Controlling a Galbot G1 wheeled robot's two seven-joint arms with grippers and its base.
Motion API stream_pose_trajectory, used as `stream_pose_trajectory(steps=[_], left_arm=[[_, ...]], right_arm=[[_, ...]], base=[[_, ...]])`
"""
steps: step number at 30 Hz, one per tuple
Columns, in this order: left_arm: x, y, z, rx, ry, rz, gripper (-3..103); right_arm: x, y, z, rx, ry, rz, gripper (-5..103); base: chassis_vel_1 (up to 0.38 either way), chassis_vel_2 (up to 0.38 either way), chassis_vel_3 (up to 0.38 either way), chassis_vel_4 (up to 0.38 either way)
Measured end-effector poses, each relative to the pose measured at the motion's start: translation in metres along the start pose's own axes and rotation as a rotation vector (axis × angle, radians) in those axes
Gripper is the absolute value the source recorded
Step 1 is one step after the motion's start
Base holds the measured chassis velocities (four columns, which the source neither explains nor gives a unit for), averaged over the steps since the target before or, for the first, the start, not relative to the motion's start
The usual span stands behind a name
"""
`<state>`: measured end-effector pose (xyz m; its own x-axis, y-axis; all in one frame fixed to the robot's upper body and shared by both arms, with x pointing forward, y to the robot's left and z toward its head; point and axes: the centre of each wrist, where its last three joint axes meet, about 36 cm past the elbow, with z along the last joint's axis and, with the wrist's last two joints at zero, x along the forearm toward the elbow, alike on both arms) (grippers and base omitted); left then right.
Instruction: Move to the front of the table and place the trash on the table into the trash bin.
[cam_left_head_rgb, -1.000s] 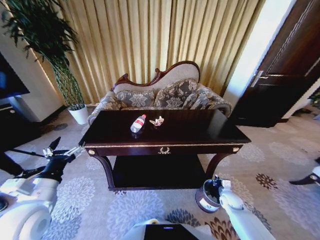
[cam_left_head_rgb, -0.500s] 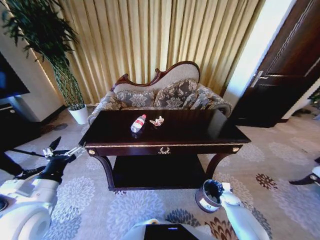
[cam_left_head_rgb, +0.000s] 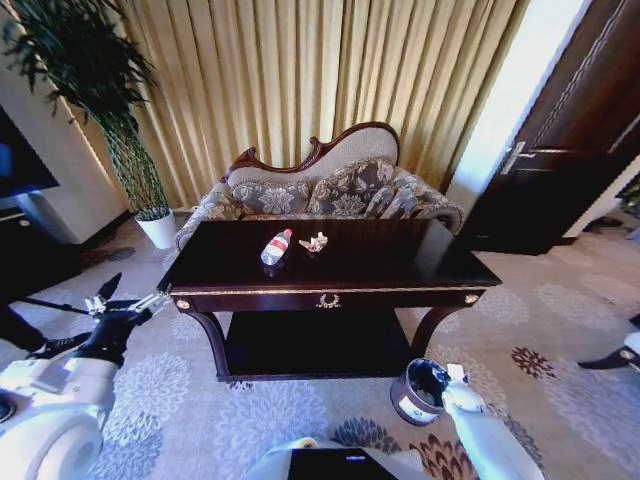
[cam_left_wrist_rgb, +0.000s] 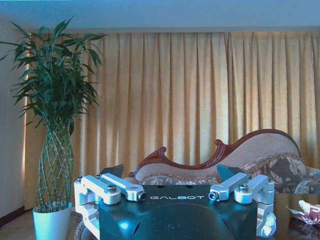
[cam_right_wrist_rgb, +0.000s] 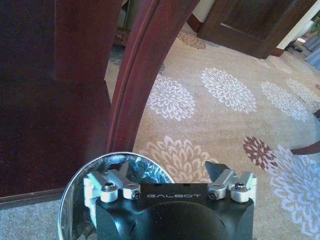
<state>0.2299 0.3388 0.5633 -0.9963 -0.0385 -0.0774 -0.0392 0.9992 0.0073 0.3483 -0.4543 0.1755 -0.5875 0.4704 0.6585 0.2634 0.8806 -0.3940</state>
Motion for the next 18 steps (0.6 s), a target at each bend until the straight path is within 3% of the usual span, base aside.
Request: stream_pose_trajectory(steps=[4,9,11,14,16,18], left_arm=[[0.0,0.0,0.0,0.002,0.0,0.0,100],[0.0,0.0,0.0,0.0,0.001,0.001,100],[0.0,0.0,0.0,0.0,0.0,0.0,100],[0.0,0.0,0.0,-0.001,-0.002,0.0,100],[0.0,0.0,0.0,-0.001,-0.004,0.002,100],[0.0,0.0,-0.001,-0.001,-0.005,0.004,100]], right_arm=[[0.005,0.003,0.003,-0.007,0.004,-0.009,99],[0.011,-0.001,0.0,-0.038,-0.002,-0.012,100],[0.025,-0.002,-0.015,-0.128,-0.067,-0.046,100],[0.043,-0.004,-0.028,-0.189,-0.142,-0.084,100],[0.074,-0.011,-0.049,-0.247,-0.258,-0.149,100],[0.087,-0.014,-0.058,-0.264,-0.314,-0.167,100]], base=[[0.0,0.0,0.0,0.0],[0.0,0.0,0.0,0.0],[0.0,0.0,0.0,0.0],[0.0,0.0,0.0,0.0],[0.0,0.0,0.0,0.0],[0.0,0.0,0.0,0.0]])
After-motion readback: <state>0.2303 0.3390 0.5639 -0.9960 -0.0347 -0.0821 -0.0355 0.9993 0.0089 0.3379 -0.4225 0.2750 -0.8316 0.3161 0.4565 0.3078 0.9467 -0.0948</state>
